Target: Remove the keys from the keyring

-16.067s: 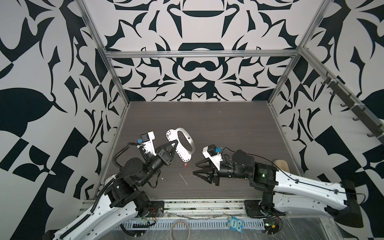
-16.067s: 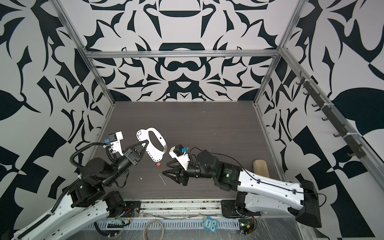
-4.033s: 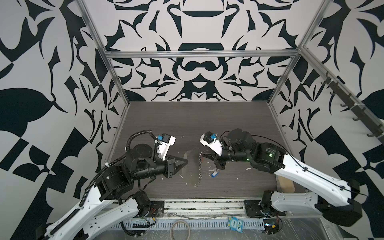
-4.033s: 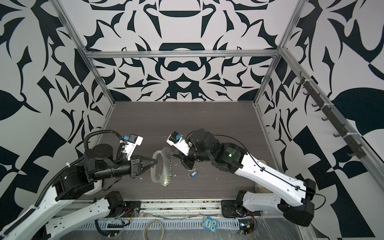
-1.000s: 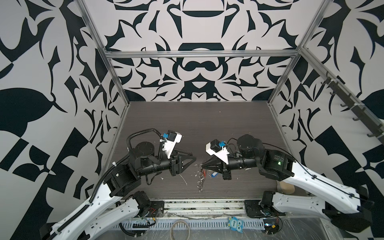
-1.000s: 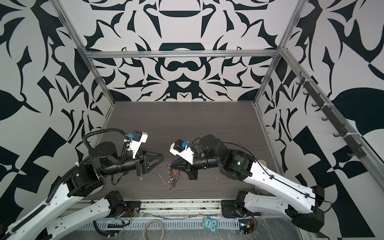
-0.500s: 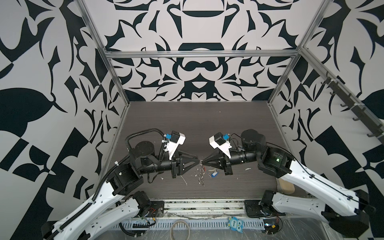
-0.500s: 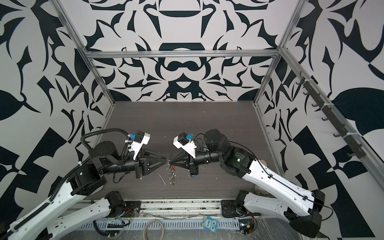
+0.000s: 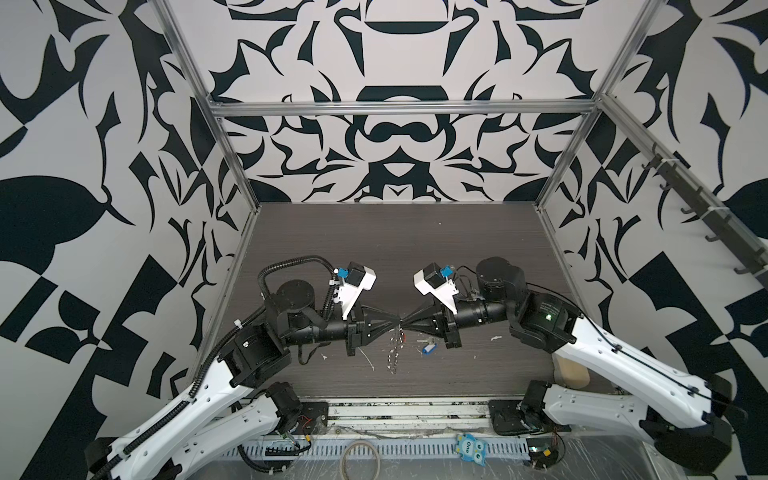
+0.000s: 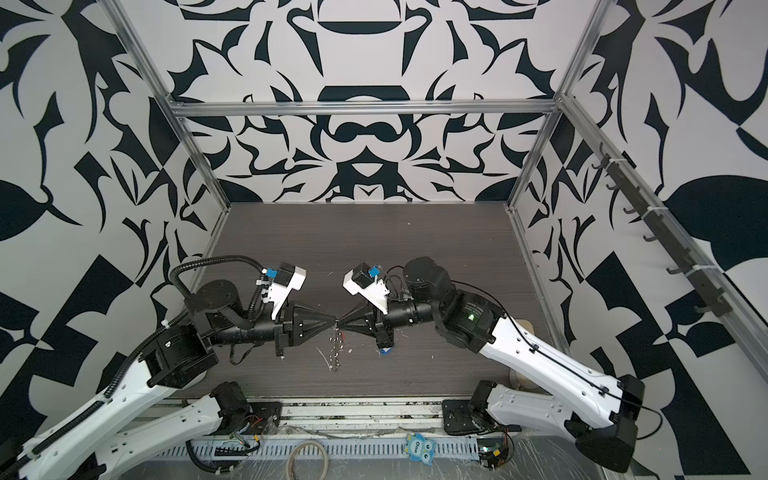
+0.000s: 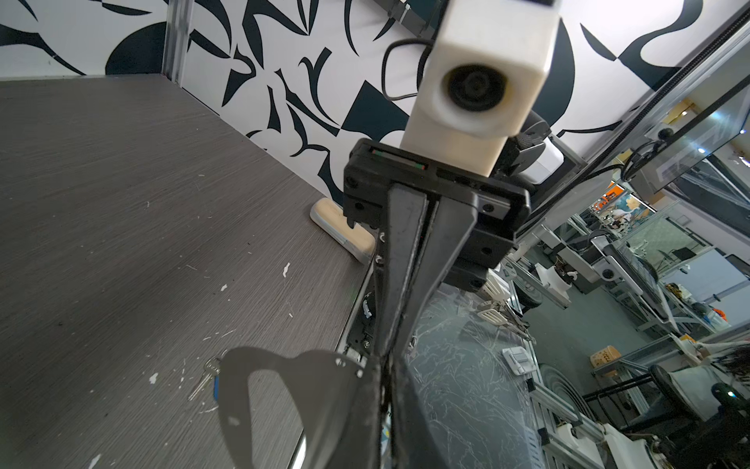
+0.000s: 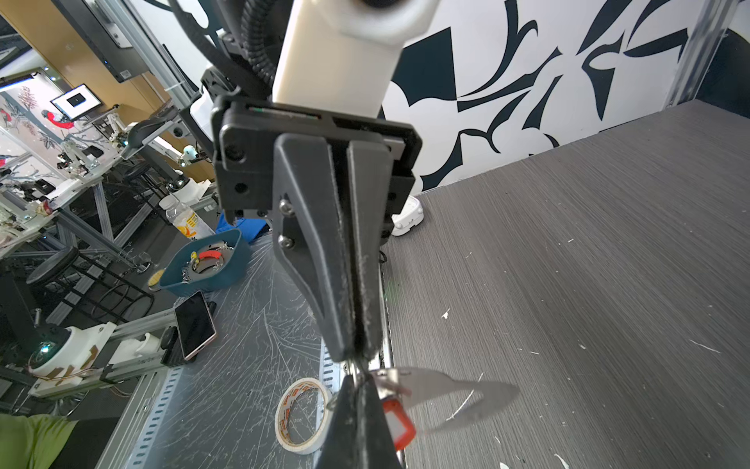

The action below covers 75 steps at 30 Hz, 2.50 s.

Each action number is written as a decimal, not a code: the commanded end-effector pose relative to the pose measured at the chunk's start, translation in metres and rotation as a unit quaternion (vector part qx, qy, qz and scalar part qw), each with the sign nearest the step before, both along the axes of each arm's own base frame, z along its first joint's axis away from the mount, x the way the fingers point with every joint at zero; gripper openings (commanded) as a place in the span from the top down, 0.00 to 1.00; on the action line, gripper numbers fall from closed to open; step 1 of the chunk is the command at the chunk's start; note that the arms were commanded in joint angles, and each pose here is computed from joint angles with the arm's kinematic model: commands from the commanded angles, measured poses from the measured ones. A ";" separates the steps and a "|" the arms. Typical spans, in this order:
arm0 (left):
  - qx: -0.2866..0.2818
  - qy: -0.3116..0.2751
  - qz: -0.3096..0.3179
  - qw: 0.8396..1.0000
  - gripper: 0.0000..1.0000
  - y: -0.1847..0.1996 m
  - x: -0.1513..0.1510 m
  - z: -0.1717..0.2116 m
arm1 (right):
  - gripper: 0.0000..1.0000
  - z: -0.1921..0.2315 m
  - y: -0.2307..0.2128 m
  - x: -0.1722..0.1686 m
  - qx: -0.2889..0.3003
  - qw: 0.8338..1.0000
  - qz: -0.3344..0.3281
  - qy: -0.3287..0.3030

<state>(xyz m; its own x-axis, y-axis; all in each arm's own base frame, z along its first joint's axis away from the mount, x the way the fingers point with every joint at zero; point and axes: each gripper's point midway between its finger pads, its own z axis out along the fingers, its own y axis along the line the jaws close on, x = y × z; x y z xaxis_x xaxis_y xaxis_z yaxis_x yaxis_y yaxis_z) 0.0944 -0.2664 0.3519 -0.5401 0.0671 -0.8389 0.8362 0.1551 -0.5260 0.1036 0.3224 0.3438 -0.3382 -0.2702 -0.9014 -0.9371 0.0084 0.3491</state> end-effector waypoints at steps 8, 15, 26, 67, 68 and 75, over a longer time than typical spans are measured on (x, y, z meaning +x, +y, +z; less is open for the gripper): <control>-0.001 -0.005 -0.006 1.000 0.89 -0.002 -0.002 0.001 | 1.00 0.032 0.000 0.006 0.044 0.999 -0.014 -0.028; -0.011 -0.016 0.011 1.000 1.00 -0.007 0.001 0.003 | 1.00 0.035 0.001 0.010 0.055 0.998 -0.025 -0.022; -0.136 -0.086 0.103 0.982 1.00 0.016 0.017 0.034 | 0.63 0.068 -0.023 0.015 0.169 0.980 -0.095 -0.036; -0.176 -0.083 0.058 0.979 1.00 0.018 -0.002 0.029 | 0.62 0.063 0.003 -0.001 0.186 0.981 -0.059 -0.013; -0.176 -0.083 0.058 0.979 1.00 0.019 -0.002 0.028 | 0.63 0.064 0.004 -0.002 0.186 0.981 -0.057 -0.011; -0.175 -0.084 0.058 0.979 1.00 0.019 -0.003 0.029 | 0.78 0.062 0.008 -0.005 0.183 0.982 -0.045 -0.008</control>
<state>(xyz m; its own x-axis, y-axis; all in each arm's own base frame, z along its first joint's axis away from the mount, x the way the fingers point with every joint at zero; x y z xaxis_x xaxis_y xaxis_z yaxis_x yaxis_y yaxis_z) 0.0958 -0.2493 0.3756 -0.3832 -0.2818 -0.8796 0.8980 0.1093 -0.4262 0.1074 0.3344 0.3687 -0.3821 0.0243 -0.9238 -0.9234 0.0294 0.3827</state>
